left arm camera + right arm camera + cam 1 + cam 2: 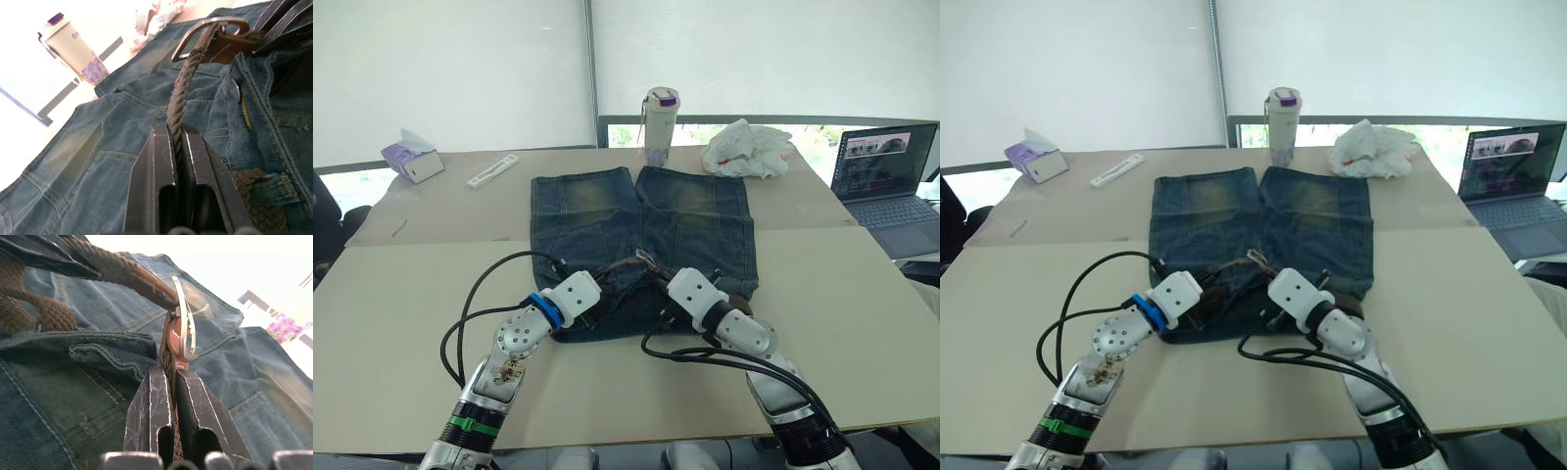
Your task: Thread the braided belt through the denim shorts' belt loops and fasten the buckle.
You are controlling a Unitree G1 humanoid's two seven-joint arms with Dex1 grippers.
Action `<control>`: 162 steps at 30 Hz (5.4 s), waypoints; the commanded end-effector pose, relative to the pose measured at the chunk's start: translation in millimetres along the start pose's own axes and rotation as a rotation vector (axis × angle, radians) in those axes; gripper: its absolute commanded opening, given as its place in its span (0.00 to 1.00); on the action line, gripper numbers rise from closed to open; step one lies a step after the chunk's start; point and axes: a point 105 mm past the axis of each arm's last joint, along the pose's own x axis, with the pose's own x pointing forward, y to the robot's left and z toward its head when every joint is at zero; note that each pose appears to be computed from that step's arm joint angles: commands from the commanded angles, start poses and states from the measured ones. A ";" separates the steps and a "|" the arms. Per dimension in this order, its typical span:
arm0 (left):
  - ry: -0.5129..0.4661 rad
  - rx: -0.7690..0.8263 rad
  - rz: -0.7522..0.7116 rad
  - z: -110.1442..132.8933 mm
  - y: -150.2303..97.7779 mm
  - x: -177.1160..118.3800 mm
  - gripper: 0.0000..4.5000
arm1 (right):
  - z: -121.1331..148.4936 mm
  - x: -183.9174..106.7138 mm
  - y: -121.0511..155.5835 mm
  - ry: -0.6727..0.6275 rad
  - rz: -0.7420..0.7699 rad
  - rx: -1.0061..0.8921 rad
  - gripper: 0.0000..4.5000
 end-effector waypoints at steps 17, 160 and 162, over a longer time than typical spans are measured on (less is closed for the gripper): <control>-0.114 0.070 -0.052 22.8 -18.0 20.6 0.00 | 24.3 3.1 21.1 -0.081 0.150 -0.134 0.01; -0.462 -1.638 0.100 40.7 87.7 -36.8 0.00 | 5.1 -39.4 10.5 0.074 0.373 0.509 0.99; -0.454 -1.650 0.109 37.0 86.1 -41.1 0.00 | 16.1 -38.7 -0.2 0.019 0.342 0.539 0.88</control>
